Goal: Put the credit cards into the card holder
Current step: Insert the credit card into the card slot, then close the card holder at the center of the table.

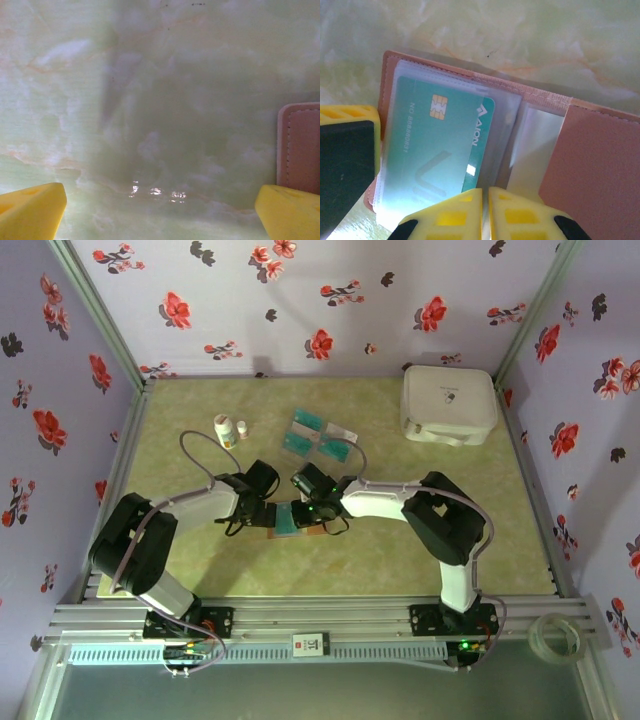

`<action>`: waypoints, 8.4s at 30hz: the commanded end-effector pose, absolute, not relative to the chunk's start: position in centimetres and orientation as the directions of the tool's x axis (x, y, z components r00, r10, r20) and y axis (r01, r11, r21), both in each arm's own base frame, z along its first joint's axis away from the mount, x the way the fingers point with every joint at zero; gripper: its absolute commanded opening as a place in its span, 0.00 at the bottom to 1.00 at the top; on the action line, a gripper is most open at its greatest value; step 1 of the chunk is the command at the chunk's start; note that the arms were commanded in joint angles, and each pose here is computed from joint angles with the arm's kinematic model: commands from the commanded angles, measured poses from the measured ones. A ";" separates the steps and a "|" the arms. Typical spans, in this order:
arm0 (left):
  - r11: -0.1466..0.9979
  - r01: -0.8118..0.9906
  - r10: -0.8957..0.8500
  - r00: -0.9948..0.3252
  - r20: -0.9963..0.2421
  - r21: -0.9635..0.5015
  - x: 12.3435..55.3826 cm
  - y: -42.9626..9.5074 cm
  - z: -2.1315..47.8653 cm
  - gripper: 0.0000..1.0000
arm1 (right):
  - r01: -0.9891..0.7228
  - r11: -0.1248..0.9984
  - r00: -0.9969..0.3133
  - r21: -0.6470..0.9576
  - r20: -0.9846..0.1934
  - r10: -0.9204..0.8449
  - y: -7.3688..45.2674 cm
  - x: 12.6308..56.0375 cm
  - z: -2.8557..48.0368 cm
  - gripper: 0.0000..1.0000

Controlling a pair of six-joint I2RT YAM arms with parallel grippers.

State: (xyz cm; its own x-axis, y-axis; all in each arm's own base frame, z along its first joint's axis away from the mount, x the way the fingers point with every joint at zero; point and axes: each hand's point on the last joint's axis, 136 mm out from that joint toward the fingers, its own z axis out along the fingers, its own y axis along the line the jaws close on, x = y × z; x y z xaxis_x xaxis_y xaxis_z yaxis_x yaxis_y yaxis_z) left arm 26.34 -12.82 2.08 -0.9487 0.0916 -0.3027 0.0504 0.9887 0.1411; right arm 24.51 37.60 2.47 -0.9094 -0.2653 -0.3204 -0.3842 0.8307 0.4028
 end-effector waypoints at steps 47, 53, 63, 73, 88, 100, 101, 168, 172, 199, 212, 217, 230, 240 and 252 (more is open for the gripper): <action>0.925 0.054 -0.129 -0.886 -0.445 -0.376 27.1 -18.5 6.7 1.00 | -0.217 0.870 -0.899 0.442 -0.438 -0.002 25.9 26.8 7.5 0.58; 0.918 0.076 -0.106 -0.898 -0.426 -0.390 26.7 -19.5 5.7 1.00 | -0.206 0.868 -0.914 0.451 -0.406 -0.006 26.6 27.0 5.6 0.52; 0.916 0.098 -0.071 -0.915 -0.397 -0.389 26.9 -21.2 3.8 1.00 | -0.199 0.882 -0.922 0.426 -0.387 -0.021 26.7 27.3 3.9 0.24; 0.914 0.115 -0.049 -0.921 -0.386 -0.390 27.1 -22.2 3.2 1.00 | -0.201 0.871 -0.930 0.448 -0.367 -0.026 27.1 26.9 3.3 0.03; 0.908 0.143 -0.028 -0.917 -0.397 -0.394 27.1 -23.0 4.2 1.00 | -0.190 0.863 -0.939 0.469 -0.345 -0.019 27.6 26.7 2.3 0.00; 0.884 0.181 -0.050 -0.880 -0.473 -0.431 27.2 -23.0 9.1 1.00 | -0.191 0.858 -0.940 0.477 -0.341 -0.020 28.0 26.9 2.1 0.00; 0.879 0.183 -0.057 -0.876 -0.478 -0.440 27.2 -23.1 9.5 1.00 | -0.190 0.858 -0.940 0.477 -0.340 -0.019 28.1 26.9 2.1 0.01; 0.945 0.157 -0.006 -0.868 -0.497 -0.286 31.4 -24.8 12.1 1.00 | -0.304 0.792 -0.854 0.530 -0.520 0.020 26.7 24.6 14.5 0.46; 0.956 0.079 -0.078 -0.861 -0.502 -0.283 32.5 -21.1 12.8 1.00 | -0.412 0.750 -0.838 0.518 -0.539 -0.088 31.6 23.1 15.8 0.39; 0.955 -0.051 -0.182 -0.878 -0.443 -0.292 31.7 -12.9 11.4 1.00 | -0.390 0.767 -0.894 0.509 -0.410 -0.182 36.7 24.3 6.1 0.05; 0.962 0.080 -0.036 -0.912 -0.409 -0.262 31.4 -17.5 8.5 1.00 | -0.348 0.780 -0.916 0.520 -0.366 -0.164 36.3 24.2 2.8 0.05; 0.962 0.111 0.004 -0.919 -0.395 -0.249 31.1 -18.9 7.1 1.00 | -0.342 0.781 -0.918 0.523 -0.363 -0.158 36.2 24.1 2.6 0.05; 0.976 0.109 0.034 -0.930 -0.365 -0.188 30.9 -19.1 4.2 1.00 | -0.333 0.777 -0.922 0.535 -0.357 -0.149 36.3 24.0 2.4 0.05; 0.987 0.133 0.095 -0.931 -0.352 -0.086 30.4 -18.5 2.6 1.00 | -0.338 0.770 -0.918 0.541 -0.370 -0.143 36.4 24.3 3.4 0.07; 0.992 0.122 0.116 -0.936 -0.332 0.002 29.9 -17.3 1.2 1.00 | -0.317 0.819 -0.884 0.478 -0.462 -0.072 31.3 26.7 9.0 0.31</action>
